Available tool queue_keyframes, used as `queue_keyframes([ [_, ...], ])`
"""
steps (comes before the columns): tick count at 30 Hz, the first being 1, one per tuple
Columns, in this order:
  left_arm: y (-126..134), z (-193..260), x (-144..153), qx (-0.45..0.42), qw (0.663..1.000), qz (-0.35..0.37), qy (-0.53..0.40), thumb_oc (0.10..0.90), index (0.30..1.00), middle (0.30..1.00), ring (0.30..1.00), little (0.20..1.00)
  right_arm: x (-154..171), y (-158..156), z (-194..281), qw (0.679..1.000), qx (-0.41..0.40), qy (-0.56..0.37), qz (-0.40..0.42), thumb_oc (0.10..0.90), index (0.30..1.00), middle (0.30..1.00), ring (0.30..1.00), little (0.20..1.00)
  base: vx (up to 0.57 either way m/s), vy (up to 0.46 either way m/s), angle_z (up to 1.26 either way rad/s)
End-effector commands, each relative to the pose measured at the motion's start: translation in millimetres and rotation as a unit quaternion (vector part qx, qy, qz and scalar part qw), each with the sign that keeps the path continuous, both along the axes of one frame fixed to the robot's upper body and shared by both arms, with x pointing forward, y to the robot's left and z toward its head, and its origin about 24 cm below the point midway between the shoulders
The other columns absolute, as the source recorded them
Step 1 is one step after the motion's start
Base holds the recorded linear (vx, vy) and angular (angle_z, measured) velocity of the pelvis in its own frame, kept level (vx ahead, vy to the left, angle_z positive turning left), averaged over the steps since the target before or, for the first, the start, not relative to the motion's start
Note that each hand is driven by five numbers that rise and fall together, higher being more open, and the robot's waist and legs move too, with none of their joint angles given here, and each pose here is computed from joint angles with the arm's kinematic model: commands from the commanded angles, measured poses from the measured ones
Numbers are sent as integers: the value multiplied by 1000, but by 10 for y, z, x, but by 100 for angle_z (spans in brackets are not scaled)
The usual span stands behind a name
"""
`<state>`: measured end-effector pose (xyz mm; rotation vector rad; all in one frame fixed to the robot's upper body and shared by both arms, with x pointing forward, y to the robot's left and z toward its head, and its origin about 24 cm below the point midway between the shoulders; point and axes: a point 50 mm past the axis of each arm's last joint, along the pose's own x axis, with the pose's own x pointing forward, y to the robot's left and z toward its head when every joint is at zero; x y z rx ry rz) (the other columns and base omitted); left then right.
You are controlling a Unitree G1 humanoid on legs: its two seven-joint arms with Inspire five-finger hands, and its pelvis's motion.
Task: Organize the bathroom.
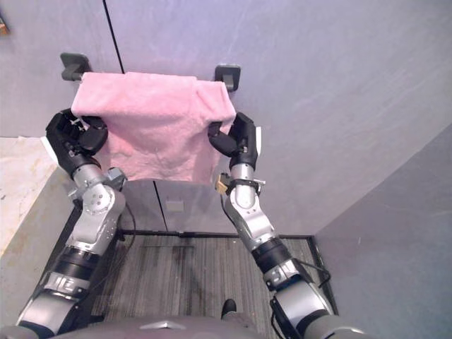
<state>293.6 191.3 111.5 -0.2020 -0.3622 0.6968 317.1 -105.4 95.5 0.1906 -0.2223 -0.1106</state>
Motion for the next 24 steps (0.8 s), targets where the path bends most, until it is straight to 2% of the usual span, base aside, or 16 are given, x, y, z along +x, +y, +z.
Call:
queue_keyframes([
  [1, 218, 304, -25, 14, 993, 72, -97, 400, 300, 300, 300, 300, 52, -301, 157, 999, 17, -34, -39, 400, 300, 300, 300, 300, 0, 0, 0],
  [11, 246, 267, -20, 8, 992, 89, -91, 400, 300, 300, 300, 300, 78, -346, 161, 998, 16, -29, -45, 400, 300, 300, 300, 300, 0, 0, 0],
  [12, 248, 248, -1, 2, 994, 76, -81, 518, 476, 476, 476, 476, 80, -350, 162, 999, 9, -30, -42, 450, 375, 375, 375, 375, 0, 0, 0],
  [13, 252, 237, 3, 3, 994, 74, -79, 518, 476, 476, 476, 476, 83, -360, 161, 999, 7, -29, -39, 540, 509, 509, 509, 509, 0, 0, 0],
  [14, 251, 208, 21, 1, 996, 64, -68, 759, 839, 839, 839, 839, 90, -382, 155, 999, 7, -27, -36, 800, 900, 900, 900, 900, 0, 0, 0],
  [15, 252, 190, 28, 2, 996, 59, -62, 759, 839, 839, 839, 839, 91, -395, 146, 999, 8, -26, -36, 800, 900, 900, 900, 900, 0, 0, 0],
  [16, 249, 165, 41, 3, 997, 51, -53, 800, 900, 900, 900, 900, 87, -419, 135, 999, 4, -25, -34, 800, 900, 900, 900, 900, 0, 0, 0],
  [24, 217, 69, 96, 46, 998, -34, -2, 800, 900, 900, 900, 900, 16, -563, 80, 998, -28, -31, -54, 800, 900, 900, 900, 900, -15, -3, 1],
])
